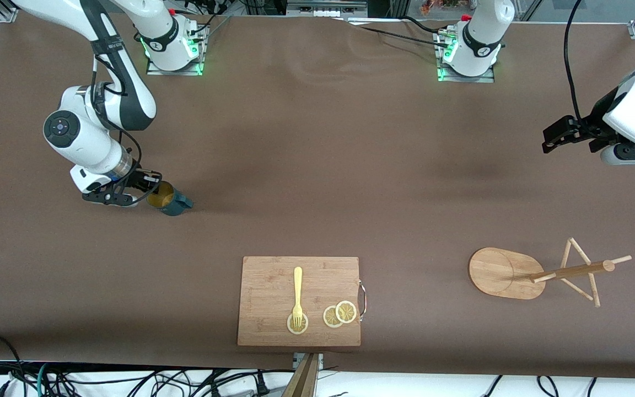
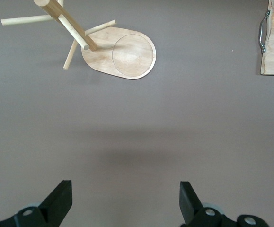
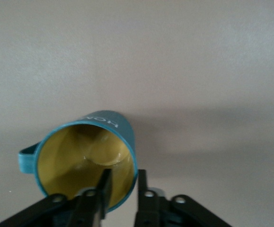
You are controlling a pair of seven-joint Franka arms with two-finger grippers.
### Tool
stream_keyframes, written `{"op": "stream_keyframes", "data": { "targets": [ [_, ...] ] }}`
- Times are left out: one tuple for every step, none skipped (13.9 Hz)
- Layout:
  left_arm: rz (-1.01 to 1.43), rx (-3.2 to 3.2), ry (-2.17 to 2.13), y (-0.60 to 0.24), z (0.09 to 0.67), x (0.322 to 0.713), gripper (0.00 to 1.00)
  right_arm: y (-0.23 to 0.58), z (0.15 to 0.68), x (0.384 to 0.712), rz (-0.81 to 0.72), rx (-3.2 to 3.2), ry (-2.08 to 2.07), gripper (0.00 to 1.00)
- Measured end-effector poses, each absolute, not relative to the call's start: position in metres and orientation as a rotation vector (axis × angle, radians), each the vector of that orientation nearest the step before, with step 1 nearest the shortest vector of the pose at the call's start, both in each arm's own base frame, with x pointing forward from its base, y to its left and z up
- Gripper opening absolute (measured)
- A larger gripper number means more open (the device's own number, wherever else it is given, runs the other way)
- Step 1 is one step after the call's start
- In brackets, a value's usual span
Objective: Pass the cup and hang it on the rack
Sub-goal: 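Reach the right gripper down to the teal mug and grasp its rim, then carry the teal mug to mid-table with the right gripper and release it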
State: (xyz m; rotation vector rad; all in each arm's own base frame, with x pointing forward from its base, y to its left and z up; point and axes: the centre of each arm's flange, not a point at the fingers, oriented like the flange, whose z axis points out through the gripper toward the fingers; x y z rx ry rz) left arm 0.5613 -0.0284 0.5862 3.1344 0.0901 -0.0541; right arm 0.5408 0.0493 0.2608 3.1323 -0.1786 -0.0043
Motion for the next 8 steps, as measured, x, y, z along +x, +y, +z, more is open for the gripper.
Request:
{"op": "stream_keyframes", "data": {
  "targets": [
    [-0.054,3.134,0.090,-0.028,0.586,0.561,1.00,0.049,0.258,0.541,0.002,3.132,-0.181,0.07],
    [-0.054,3.134,0.090,-0.028,0.586,0.561,1.00,0.050,0.261,0.543,0.017,3.137,-0.186,0.04],
    [-0.054,3.134,0.090,-0.028,0.586,0.561,1.00,0.050,0.261,0.543,0.018,3.137,-0.185,0.04],
    [-0.054,3.134,0.090,-0.028,0.586,0.561,1.00,0.050,0.262,0.544,0.019,3.138,-0.184,0.04],
    [-0.054,3.134,0.090,-0.028,0.586,0.561,1.00,0.050,0.264,0.546,0.016,3.137,-0.184,0.04],
    [-0.054,3.134,0.090,-0.028,0.586,0.561,1.00,0.051,0.270,0.551,-0.006,3.136,-0.183,0.04],
    [-0.054,3.134,0.091,-0.028,0.586,0.561,1.00,0.053,0.283,0.559,-0.050,3.133,-0.179,0.04],
    [-0.054,3.134,0.091,-0.028,0.586,0.561,1.00,0.059,0.302,0.569,-0.096,3.129,-0.166,0.04]
  ]
}}
